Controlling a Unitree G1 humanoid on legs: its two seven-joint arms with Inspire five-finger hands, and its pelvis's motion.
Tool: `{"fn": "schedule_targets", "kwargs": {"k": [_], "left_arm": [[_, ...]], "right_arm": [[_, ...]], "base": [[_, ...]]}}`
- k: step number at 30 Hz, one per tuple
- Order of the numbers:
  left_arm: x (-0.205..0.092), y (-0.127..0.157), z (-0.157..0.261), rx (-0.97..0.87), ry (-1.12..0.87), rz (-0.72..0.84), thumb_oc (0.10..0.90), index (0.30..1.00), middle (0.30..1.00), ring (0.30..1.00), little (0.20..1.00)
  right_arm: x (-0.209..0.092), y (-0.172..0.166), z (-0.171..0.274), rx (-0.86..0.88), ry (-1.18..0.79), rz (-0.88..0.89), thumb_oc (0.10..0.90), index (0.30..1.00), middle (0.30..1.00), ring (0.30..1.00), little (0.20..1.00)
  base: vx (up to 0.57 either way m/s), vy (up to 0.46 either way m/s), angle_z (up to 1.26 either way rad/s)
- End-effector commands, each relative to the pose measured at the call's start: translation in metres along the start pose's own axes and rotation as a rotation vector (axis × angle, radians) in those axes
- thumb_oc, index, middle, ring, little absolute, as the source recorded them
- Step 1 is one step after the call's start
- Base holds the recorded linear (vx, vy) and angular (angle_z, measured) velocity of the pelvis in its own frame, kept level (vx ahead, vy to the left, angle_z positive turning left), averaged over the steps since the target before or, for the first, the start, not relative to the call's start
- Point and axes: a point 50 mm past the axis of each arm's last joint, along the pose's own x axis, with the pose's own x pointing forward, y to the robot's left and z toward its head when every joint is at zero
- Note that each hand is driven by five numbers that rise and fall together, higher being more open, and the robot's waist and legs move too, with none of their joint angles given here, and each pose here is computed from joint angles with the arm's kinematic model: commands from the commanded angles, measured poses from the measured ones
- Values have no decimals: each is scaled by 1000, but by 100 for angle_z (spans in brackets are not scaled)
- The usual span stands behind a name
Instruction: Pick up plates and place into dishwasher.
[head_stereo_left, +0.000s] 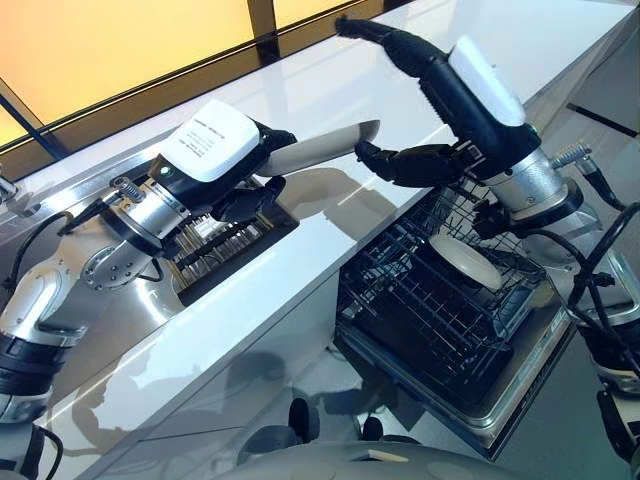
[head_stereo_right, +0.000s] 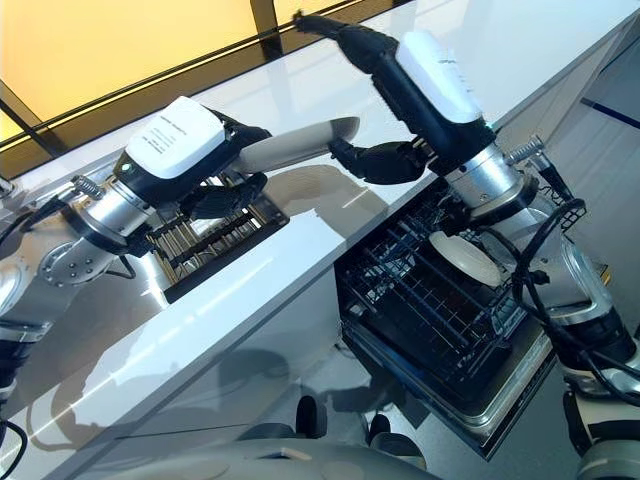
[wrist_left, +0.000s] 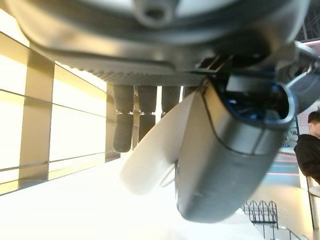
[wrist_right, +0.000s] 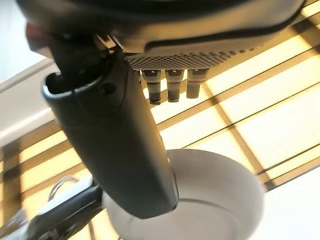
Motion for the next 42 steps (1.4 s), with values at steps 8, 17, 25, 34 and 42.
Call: {"fn": "schedule_targets", "kwargs": {"k": [8,17,25,34,42], "left_arm": [[19,53,12,142,-163,160,100,300,300,300,200],[18,52,14,165,-187,168,100,300,300,300,200],[18,48,22,114,-236,155,100,300,300,300,200],[14,55,26,149,-261,284,100,300,300,300,200],[2,56,11,82,-136,381,100,300,300,300,200]], "right_arm": [[20,-23,27,-63,-135,202,800,900,900,900,900],[22,-20,22,-56,-101,231,800,900,900,900,900],[23,-20,16,-32,-69,180,100,300,300,300,200],[15,-20,-4,-67,67,99,100,300,300,300,200],[2,-26,-24,-79,191,-68,100,300,300,300,200]], "base": [[1,-2,0],[1,0,0],[0,0,0],[0,0,0],[0,0,0]]}}
